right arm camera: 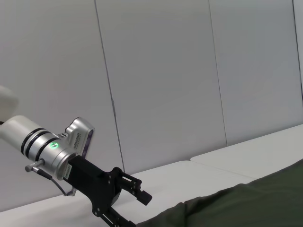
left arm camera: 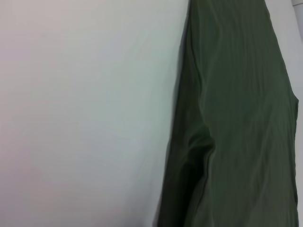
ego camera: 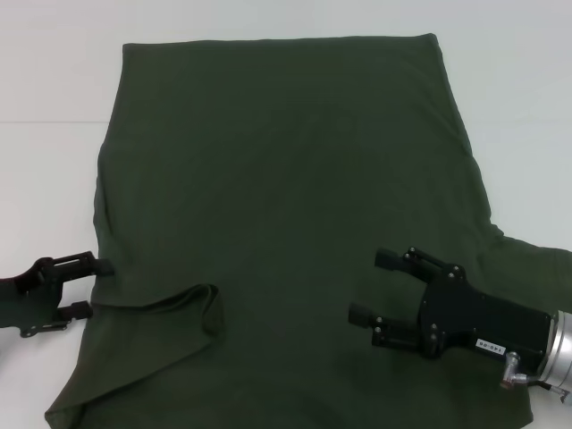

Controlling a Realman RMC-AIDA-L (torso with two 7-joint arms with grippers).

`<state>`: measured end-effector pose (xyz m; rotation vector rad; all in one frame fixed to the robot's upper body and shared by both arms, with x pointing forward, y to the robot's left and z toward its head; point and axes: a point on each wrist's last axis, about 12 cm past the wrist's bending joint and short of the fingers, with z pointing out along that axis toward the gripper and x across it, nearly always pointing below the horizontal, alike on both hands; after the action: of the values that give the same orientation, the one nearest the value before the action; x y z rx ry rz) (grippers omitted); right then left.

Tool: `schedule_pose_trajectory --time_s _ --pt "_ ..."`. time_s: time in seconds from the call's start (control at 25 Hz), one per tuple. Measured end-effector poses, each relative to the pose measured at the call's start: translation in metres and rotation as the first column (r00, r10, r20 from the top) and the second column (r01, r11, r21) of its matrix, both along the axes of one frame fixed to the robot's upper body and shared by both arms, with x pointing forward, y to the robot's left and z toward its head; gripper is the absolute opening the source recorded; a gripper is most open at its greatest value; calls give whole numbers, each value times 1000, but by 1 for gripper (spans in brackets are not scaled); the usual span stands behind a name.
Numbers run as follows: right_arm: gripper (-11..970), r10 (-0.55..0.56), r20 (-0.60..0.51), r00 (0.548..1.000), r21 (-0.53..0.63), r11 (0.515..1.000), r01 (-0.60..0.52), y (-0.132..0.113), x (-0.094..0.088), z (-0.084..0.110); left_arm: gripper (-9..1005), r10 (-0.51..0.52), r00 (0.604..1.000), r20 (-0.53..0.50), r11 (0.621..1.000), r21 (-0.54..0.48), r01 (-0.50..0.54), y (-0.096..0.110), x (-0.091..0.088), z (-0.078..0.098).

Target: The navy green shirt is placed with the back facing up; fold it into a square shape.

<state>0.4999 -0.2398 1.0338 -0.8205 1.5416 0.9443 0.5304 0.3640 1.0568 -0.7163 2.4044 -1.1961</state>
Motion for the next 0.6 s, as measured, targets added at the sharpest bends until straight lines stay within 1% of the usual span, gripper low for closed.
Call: schedule_pose_trajectory --time_s 0.36,0.6 --pt "943 -1 -1 1000 0 1000 1 0 0 0 831 6 1000 0 1000 12 -6 -2 3 -2" --pt "943 -1 -1 1000 0 1000 1 0 -1 0 827 -11 1000 12 1000 14 11 -9 8 -1"
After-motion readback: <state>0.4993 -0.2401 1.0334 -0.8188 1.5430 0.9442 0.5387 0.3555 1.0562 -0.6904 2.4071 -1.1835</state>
